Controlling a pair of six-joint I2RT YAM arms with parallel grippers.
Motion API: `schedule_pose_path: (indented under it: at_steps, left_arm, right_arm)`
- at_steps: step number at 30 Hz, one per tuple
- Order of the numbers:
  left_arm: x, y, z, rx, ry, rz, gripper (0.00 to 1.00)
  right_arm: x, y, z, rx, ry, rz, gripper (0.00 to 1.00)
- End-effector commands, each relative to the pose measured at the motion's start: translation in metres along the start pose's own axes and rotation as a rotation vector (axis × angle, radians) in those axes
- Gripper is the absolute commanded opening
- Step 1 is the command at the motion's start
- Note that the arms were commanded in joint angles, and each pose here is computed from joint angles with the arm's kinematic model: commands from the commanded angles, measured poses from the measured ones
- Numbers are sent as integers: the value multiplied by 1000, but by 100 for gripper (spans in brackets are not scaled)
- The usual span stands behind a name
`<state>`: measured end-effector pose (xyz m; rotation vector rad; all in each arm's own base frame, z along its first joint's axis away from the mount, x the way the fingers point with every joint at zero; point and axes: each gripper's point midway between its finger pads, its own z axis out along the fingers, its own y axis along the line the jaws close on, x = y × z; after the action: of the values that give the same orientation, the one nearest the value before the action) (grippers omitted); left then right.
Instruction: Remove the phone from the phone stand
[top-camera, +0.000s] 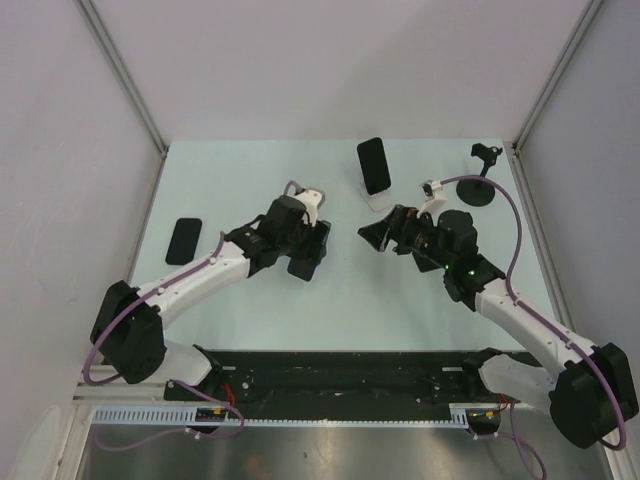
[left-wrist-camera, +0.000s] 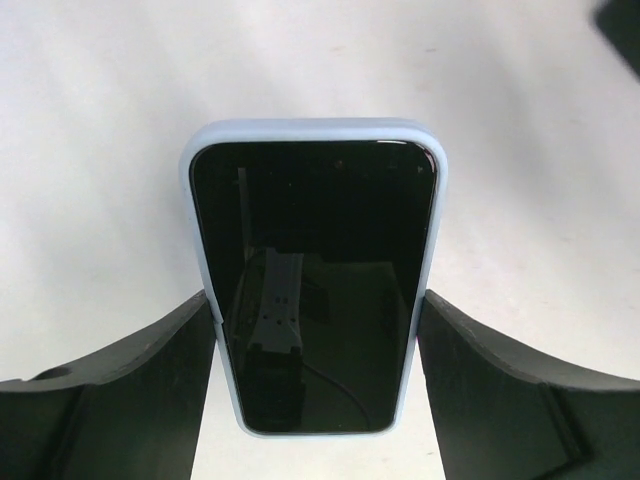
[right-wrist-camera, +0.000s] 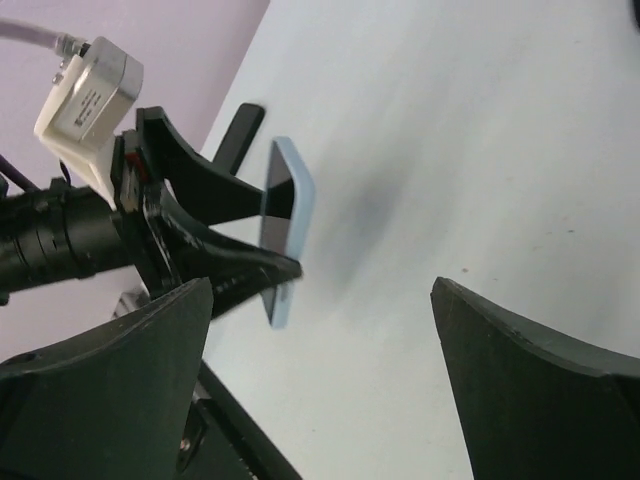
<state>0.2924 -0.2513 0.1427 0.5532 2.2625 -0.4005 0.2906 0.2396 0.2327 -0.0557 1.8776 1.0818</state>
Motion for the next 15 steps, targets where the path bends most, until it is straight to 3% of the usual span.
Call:
schedule_pose_path:
  at_steps: [1,10,15]
  left_arm:
    - [-18,50,-14,-94,-28,-18,9]
    - [21,166,-9,-354,139,-100,11]
    - [32,211,-6,-382,192,-174,16]
  right_arm:
    - [-23,-16,-17,112,-58,-106,96]
    - [-31,-37,-44,226,-74,-195,98]
    - [-27,-43,-45,232,-47,-215,99]
